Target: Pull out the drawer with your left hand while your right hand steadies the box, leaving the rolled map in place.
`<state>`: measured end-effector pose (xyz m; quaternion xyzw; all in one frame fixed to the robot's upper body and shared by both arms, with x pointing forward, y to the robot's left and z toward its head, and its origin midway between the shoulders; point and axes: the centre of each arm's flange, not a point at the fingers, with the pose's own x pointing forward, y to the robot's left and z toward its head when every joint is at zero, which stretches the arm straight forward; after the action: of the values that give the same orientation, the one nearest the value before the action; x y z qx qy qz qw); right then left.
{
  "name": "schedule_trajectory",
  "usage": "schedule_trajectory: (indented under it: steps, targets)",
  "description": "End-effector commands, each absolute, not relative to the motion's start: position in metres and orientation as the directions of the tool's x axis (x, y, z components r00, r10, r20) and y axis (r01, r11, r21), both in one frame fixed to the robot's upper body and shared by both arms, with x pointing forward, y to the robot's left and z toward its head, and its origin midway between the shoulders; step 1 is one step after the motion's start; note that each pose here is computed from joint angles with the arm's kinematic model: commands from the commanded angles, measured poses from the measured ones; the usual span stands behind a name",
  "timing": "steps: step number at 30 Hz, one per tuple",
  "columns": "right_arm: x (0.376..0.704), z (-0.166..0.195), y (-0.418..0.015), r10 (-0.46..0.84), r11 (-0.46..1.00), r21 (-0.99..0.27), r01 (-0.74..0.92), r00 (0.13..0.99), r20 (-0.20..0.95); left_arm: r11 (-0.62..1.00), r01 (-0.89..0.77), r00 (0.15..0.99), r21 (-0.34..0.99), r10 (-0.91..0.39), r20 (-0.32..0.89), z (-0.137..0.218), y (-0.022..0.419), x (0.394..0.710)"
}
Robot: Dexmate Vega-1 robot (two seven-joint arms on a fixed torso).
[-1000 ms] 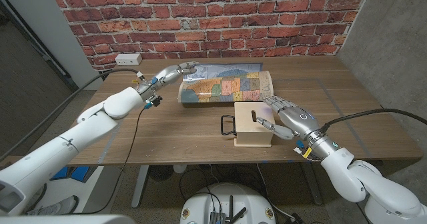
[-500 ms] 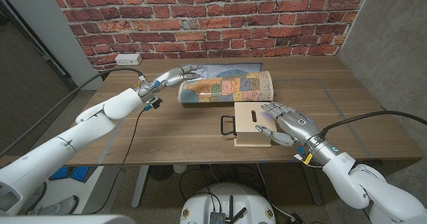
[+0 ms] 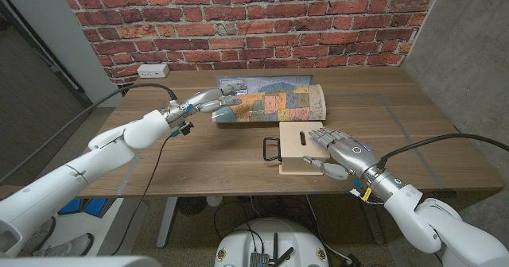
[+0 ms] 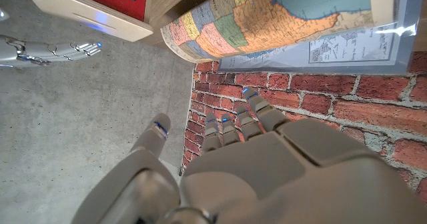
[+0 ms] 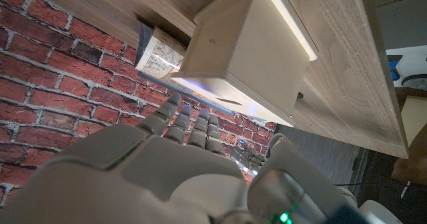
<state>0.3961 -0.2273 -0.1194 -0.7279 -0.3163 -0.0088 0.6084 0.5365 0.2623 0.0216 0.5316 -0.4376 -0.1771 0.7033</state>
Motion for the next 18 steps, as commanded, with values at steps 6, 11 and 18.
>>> schedule_trajectory:
  steps: [6, 11, 18]
  targets:
    - [0.395, -0.13, -0.228, 0.444, -0.081, -0.89, 0.449, 0.815, 0.371, 0.256, -0.279, 0.491, 0.926, -0.791, 0.366, 0.011, 0.25, 0.534]
    - [0.394, -0.132, -0.226, 0.454, -0.102, -0.886, 0.452, 0.814, 0.363, 0.172, -0.297, 0.47, 0.939, -0.83, 0.301, 0.006, 0.244, 0.532]
    - [0.394, -0.134, -0.226, 0.459, -0.118, -0.885, 0.45, 0.815, 0.353, 0.101, -0.327, 0.462, 0.94, -0.85, 0.252, -0.001, 0.244, 0.53]
